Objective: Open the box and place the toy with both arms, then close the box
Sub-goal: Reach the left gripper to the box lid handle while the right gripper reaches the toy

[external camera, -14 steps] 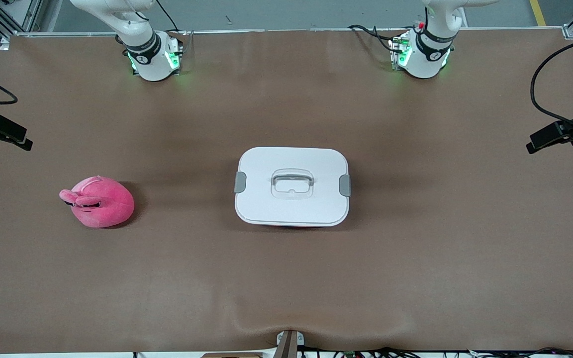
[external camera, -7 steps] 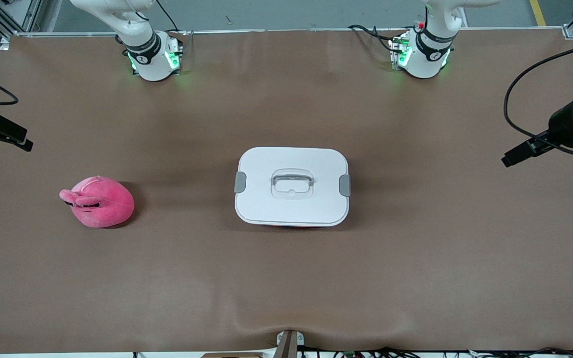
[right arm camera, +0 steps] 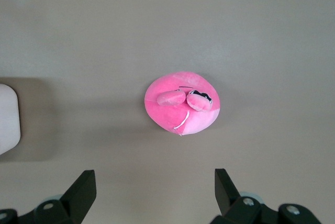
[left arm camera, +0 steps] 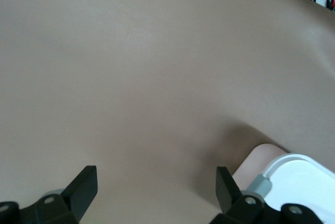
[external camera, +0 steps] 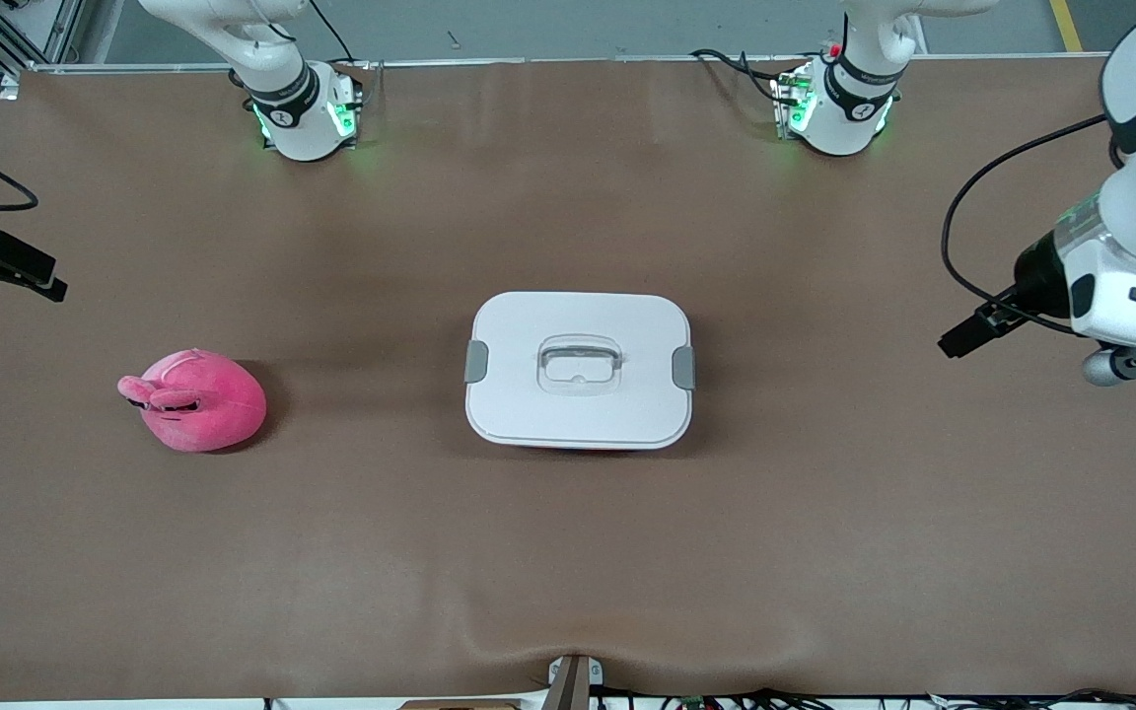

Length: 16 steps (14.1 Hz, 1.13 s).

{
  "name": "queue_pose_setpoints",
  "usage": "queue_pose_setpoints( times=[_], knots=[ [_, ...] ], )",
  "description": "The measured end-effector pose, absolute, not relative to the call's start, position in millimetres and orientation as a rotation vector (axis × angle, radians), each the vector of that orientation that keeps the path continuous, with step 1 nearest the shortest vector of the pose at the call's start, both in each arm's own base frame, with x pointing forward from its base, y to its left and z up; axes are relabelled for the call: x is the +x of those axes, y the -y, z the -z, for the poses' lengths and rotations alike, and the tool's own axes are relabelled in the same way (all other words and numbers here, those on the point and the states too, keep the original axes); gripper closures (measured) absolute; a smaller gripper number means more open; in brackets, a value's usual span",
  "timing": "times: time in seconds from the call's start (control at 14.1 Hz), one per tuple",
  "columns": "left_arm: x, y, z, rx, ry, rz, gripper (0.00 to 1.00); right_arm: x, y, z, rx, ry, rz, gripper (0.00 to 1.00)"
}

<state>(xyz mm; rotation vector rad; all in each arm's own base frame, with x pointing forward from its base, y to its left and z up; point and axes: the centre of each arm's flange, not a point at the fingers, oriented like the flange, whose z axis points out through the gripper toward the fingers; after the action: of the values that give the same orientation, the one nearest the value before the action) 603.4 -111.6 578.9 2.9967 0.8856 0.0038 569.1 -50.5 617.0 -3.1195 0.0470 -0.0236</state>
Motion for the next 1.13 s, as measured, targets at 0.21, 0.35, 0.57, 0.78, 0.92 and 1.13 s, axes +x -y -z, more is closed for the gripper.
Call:
queue_pose_setpoints(
  times=[0.21,0.35,0.57,0.78,0.92,1.13],
  knots=[
    [604.8,141.1,-565.7,2.959,-1.012,0.01,0.0,569.7,50.4,-615.9,-3.12,-0.047,0.021,0.0],
    [606.0,159.6,-559.4,2.93,-1.075,-0.001,0.0,569.7,50.4,-615.9,-3.12,-0.047,0.021,0.0],
    [603.2,186.6,-555.1,2.889,-1.157,-0.011,0.0,569.7,50.4,-616.0,-3.12,-0.047,0.022,0.0],
    [601.0,214.4,-548.3,2.837,-1.249,-0.024,0.0,570.6,50.4,-614.5,-3.12,-0.047,0.019,0.0],
    [599.3,235.4,-541.4,2.793,-1.312,-0.025,0.0,576.7,50.9,-611.7,-3.122,-0.048,0.053,0.0],
    [596.9,256.8,-530.0,2.724,-1.401,0.028,0.0,592.5,52.1,-596.4,-3.126,-0.05,0.092,0.0]
  ],
)
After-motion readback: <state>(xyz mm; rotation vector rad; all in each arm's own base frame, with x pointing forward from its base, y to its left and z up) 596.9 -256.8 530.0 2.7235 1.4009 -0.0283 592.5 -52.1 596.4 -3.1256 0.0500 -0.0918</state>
